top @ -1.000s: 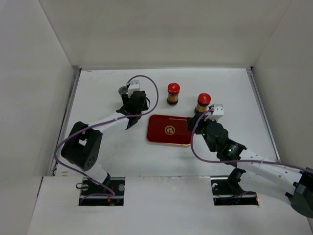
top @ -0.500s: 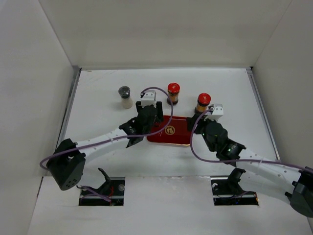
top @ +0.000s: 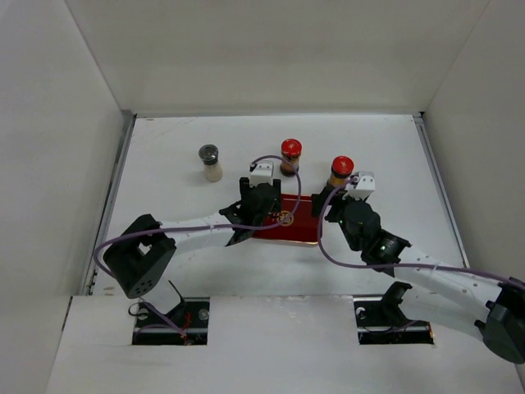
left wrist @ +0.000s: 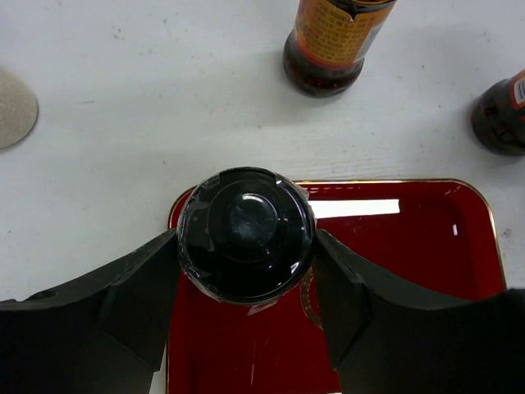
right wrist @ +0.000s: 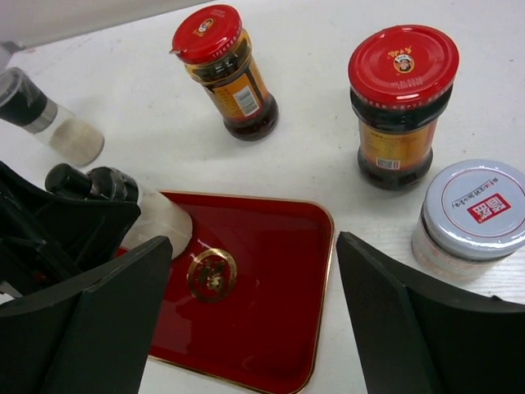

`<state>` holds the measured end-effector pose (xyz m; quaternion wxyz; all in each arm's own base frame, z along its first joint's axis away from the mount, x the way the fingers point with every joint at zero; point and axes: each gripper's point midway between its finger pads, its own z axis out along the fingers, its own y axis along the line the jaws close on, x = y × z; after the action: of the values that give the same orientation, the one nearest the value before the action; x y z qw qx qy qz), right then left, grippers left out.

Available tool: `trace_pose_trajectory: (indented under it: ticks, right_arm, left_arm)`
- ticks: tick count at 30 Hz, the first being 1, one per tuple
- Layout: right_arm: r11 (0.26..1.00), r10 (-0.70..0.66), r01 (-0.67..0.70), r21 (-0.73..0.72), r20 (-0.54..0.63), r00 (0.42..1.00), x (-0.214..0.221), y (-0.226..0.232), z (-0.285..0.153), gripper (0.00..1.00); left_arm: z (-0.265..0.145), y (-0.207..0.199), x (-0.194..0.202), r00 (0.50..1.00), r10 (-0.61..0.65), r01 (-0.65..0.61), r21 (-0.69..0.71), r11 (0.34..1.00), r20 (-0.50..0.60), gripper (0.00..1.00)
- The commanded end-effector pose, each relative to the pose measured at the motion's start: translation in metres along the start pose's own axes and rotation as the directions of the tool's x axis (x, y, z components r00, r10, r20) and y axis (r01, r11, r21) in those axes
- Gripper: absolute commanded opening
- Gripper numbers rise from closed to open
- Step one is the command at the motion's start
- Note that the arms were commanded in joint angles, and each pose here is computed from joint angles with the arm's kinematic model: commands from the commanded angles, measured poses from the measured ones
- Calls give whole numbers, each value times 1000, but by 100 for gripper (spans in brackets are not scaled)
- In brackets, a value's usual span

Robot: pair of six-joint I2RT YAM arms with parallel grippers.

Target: Organize the condiment bottles

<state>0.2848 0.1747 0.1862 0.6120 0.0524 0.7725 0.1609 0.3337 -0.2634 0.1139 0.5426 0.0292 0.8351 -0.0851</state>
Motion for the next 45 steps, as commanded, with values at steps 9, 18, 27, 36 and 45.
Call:
trace_pose_trajectory:
  ticks: [9,18,27,36,45]
  right_arm:
    - [979,-28,18,203,49,998,-67,-25,44,100]
    - [938,-114,141,316,-103,988,-55,-63,89,100]
    - [935,-106,169,311,-208,972,-28,-75,127,100]
    - [937,-77,147,317,-224,972,-25,-78,153,71]
    - [959,-90,107,263,-77,993,-74,-39,112,53]
  left_arm:
    - [-20,-8,-55,981,-92,87,37,996,170,92]
    - [-88,21,-87,919,-250,205,171,964,304,96]
    - [-105,64,-81,862,-331,282,180,943,384,96]
    - [-103,62,-77,867,-327,276,183,944,375,96]
    - [-103,69,-78,863,-328,283,171,944,384,96]
